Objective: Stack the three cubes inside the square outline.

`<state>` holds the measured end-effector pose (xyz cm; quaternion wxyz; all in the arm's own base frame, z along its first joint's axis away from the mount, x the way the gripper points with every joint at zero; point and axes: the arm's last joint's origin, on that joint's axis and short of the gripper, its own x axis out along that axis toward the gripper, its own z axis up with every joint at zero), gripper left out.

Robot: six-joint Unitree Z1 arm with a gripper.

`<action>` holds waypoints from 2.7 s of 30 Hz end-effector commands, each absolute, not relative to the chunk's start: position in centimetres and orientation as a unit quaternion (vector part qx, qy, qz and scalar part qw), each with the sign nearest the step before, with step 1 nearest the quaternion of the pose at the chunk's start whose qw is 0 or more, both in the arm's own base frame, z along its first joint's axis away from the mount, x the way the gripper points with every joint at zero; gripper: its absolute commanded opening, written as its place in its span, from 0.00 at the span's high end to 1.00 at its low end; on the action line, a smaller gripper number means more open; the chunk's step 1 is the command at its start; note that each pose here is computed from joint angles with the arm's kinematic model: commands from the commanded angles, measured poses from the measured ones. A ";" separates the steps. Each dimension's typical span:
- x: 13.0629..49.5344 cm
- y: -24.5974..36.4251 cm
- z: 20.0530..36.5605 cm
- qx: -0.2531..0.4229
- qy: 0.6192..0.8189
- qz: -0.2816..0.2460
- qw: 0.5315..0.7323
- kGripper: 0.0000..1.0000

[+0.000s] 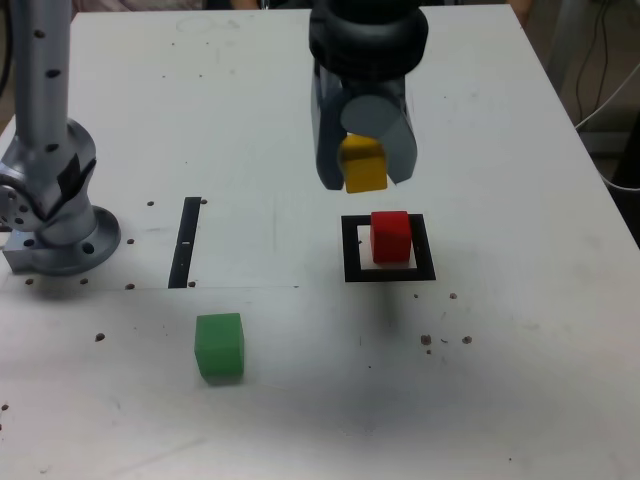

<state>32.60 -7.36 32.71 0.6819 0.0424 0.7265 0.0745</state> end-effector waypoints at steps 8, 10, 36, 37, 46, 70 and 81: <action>34.8 -7.9 30.0 0.035 0.737 0.065 0.671 0.84; 34.9 -7.9 29.9 0.034 0.738 0.065 0.671 0.84; 37.1 -6.6 27.1 0.040 0.747 0.062 0.661 0.82; 37.1 -6.6 27.0 0.040 0.748 0.062 0.660 0.81; 37.1 -6.6 26.8 0.042 0.750 0.062 0.657 0.71; 37.2 -6.4 26.1 0.062 0.745 0.080 0.660 0.21; 35.9 -6.0 27.0 0.075 0.752 0.096 0.647 0.06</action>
